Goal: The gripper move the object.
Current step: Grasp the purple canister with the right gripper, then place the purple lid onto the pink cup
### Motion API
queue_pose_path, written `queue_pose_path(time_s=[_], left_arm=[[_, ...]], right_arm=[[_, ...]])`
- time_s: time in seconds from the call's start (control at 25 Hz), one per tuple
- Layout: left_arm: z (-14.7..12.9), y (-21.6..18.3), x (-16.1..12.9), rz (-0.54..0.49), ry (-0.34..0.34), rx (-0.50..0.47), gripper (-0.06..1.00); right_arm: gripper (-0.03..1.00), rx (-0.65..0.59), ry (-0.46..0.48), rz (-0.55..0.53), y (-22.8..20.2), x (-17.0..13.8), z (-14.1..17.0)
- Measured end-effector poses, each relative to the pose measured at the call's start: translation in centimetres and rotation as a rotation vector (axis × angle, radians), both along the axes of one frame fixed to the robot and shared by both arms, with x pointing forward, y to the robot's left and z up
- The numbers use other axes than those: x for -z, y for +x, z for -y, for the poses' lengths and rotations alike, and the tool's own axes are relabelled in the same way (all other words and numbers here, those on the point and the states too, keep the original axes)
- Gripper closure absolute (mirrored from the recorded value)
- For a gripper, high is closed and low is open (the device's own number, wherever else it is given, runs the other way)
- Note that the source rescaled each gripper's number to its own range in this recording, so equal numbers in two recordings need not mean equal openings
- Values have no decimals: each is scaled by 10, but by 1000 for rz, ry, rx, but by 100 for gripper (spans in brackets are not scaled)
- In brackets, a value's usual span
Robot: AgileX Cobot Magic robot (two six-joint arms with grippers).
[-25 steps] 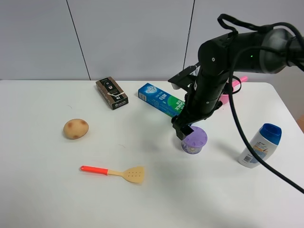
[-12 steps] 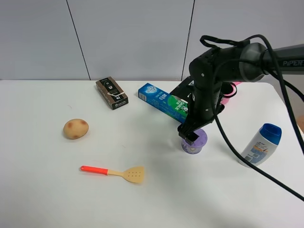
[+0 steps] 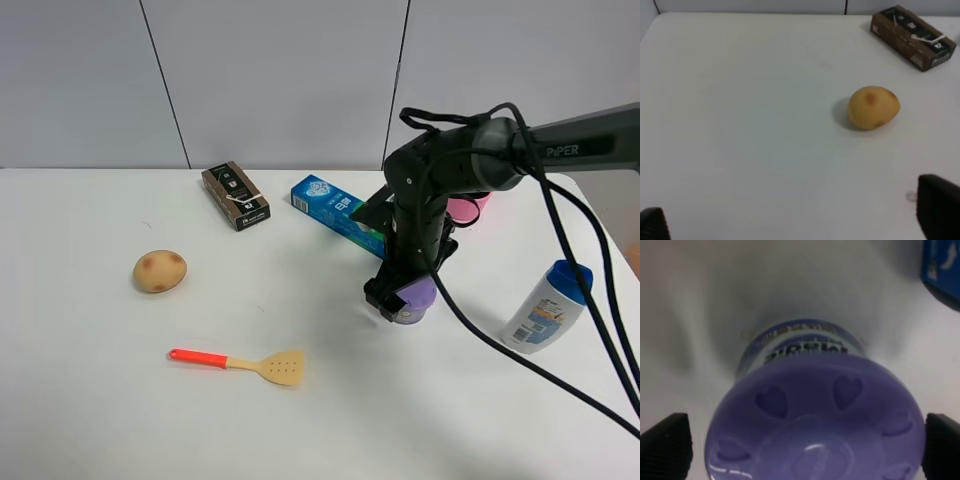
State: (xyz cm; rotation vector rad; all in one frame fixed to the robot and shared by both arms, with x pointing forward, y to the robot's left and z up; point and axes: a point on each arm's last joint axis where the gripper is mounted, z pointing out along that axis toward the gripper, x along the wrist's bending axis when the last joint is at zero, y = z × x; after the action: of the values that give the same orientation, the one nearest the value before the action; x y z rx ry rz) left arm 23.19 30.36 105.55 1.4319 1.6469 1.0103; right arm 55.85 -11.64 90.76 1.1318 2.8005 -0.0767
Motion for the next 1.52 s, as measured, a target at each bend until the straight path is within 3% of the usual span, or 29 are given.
queue_pose_path(time_s=[0.08,0.12,0.2,0.28,0.44,0.88,1.28,1.52], left_arm=[[0,0,0,0,0,0,-6],[0,0,0,0,0,0,-6],[0,0,0,0,0,0,-6],[0,0,0,0,0,0,-6],[0,0,0,0,0,0,-6],[0,0,0,0,0,0,-6],[0,0,0,0,0,0,-6],[0,0,0,0,0,0,-6]], right_arm=[[3,-1,5,5,1,1,-1],[10,-1,6,6,1,1,-1],[32,-1,8,8,1,1,-1],[62,-3,12,16,2,1,-1],[94,-5,20,25,3,1,-2],[96,44,24,30,1,-4,-1],[96,97,89,201,-17,-98,15],[97,258,50,225,-9,-118,62]])
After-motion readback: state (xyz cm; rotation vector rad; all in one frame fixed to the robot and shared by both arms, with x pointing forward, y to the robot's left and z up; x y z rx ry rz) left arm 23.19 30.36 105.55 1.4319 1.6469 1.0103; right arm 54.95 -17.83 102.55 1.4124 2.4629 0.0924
